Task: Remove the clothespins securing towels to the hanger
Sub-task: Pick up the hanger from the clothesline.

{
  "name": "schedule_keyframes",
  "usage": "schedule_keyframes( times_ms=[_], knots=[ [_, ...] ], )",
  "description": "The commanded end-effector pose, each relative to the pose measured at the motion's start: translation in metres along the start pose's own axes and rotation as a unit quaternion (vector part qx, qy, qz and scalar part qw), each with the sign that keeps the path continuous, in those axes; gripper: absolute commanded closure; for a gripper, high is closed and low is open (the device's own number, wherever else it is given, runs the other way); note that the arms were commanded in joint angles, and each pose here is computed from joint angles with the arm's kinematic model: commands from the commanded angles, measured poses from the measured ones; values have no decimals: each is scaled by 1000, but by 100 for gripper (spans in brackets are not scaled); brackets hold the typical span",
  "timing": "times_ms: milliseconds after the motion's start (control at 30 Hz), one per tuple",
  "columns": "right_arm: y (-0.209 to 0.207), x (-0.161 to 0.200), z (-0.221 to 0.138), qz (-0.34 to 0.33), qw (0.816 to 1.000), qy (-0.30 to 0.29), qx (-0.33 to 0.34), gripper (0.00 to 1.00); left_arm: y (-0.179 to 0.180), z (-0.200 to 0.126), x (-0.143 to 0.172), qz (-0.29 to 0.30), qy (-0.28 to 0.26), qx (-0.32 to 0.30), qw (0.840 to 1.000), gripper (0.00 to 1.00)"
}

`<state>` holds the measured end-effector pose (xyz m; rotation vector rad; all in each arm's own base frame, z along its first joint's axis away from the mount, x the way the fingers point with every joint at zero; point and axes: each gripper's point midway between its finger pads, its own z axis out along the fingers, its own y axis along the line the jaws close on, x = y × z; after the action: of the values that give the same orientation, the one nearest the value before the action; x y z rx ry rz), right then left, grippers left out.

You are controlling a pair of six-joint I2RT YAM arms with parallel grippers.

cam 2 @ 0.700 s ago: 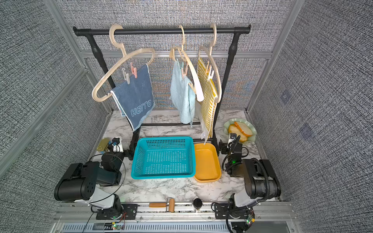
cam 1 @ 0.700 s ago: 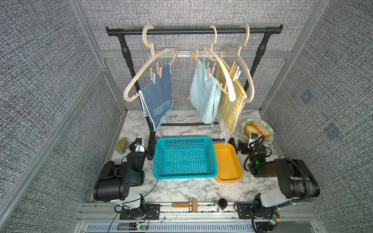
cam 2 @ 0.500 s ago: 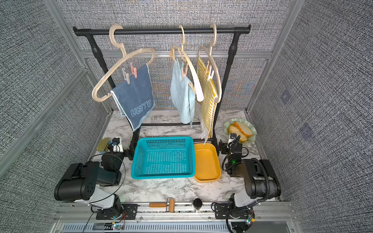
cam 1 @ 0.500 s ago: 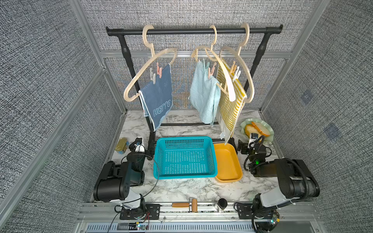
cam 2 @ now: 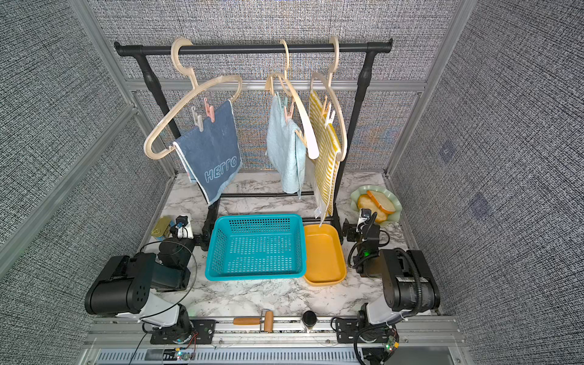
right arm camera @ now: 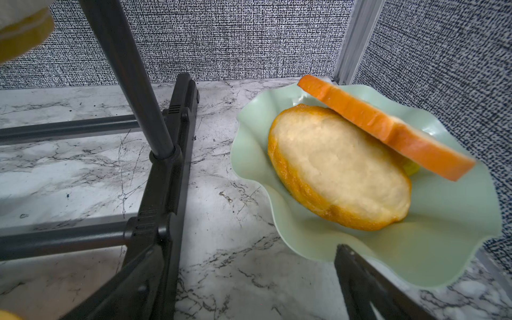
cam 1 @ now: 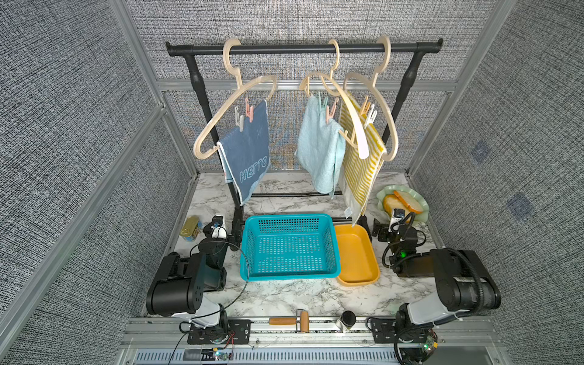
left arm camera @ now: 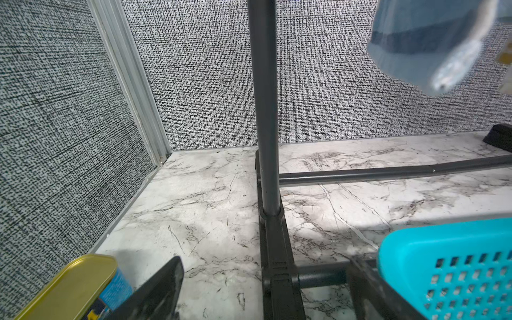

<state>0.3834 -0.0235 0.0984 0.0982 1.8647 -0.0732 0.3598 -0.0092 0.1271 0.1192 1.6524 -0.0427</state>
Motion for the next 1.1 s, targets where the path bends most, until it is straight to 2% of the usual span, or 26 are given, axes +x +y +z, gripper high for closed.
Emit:
schedule_keyframes(
  times_ms=[0, 100, 233, 533, 733, 867, 1067],
  knots=[
    [-9, -27, -14, 5, 999, -30, 37, 2, 3, -9, -15, 1, -24, -12, 1000, 28],
    [-16, -59, -31, 30, 998, -17, 59, 6, 20, -25, -41, -12, -43, -69, 997, 41],
    [-1, -97, -56, 52, 998, -3, 37, 11, 28, -40, -77, -95, -49, -91, 990, 45],
    [68, -167, -129, 24, 997, -12, -77, 14, 7, -60, -124, -184, 10, -59, 981, 52],
    [103, -211, -185, 0, 986, -30, -161, 16, -7, -85, -167, -159, 22, -31, 987, 53],
    [122, -231, -221, -8, 973, -40, -228, 18, -17, -101, -194, -140, 20, 1, 990, 53],
    [146, -255, -252, -33, 956, -52, -285, 23, -39, -106, -217, -106, 41, 65, 991, 54]
  ],
)
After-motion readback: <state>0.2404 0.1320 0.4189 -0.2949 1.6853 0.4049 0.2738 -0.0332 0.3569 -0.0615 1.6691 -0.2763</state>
